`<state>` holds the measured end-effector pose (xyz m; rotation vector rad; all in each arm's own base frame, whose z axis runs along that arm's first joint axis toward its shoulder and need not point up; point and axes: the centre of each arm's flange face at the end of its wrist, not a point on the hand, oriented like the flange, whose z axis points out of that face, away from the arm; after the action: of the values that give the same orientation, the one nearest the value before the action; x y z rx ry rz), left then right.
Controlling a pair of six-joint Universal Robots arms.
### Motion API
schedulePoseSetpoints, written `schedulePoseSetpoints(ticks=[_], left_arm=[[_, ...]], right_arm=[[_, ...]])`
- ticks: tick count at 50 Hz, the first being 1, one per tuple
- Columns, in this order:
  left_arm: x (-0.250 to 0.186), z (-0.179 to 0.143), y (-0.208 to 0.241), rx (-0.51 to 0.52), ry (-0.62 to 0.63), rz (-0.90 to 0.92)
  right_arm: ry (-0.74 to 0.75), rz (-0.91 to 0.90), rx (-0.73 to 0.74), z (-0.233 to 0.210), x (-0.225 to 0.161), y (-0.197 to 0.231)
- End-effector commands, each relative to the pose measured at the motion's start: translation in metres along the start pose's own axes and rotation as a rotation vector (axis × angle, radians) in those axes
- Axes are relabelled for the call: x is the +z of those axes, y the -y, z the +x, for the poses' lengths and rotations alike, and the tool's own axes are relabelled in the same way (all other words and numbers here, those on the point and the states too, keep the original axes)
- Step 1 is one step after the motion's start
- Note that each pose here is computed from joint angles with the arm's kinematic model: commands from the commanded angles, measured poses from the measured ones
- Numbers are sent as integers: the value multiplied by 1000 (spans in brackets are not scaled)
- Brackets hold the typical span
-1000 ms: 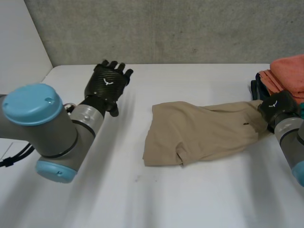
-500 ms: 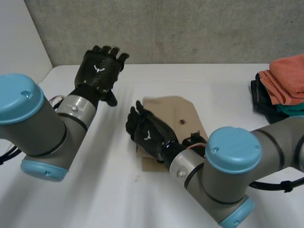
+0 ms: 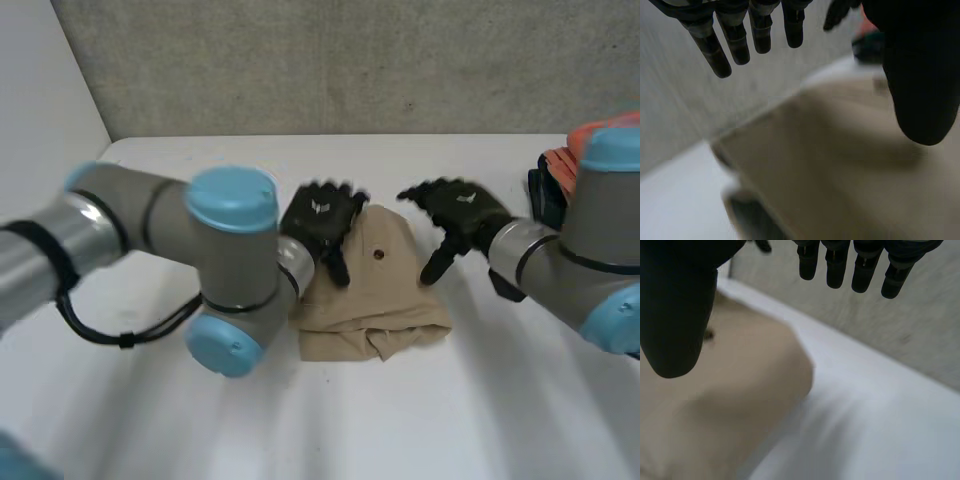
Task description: Fold the laundry.
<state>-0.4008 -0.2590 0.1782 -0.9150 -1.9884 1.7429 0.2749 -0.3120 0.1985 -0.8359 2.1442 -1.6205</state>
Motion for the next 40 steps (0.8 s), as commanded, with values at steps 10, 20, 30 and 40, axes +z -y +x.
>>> schedulePoseSetpoints(ticks=[10,20,30,40], left_arm=[[-1,-10,-62,159,77,-304],[-31,-25,64,128,56,27],[-56,-22,124,50,-264,249],[-68,-18,123,-64,-500,207]], right_arm=[[17,-155,-201,-1,35,-54],[-143,24,-284,-1,-10,11],[-24,101,-349,-78,-58,-32],[6,86,-370,-95,-37,-91]])
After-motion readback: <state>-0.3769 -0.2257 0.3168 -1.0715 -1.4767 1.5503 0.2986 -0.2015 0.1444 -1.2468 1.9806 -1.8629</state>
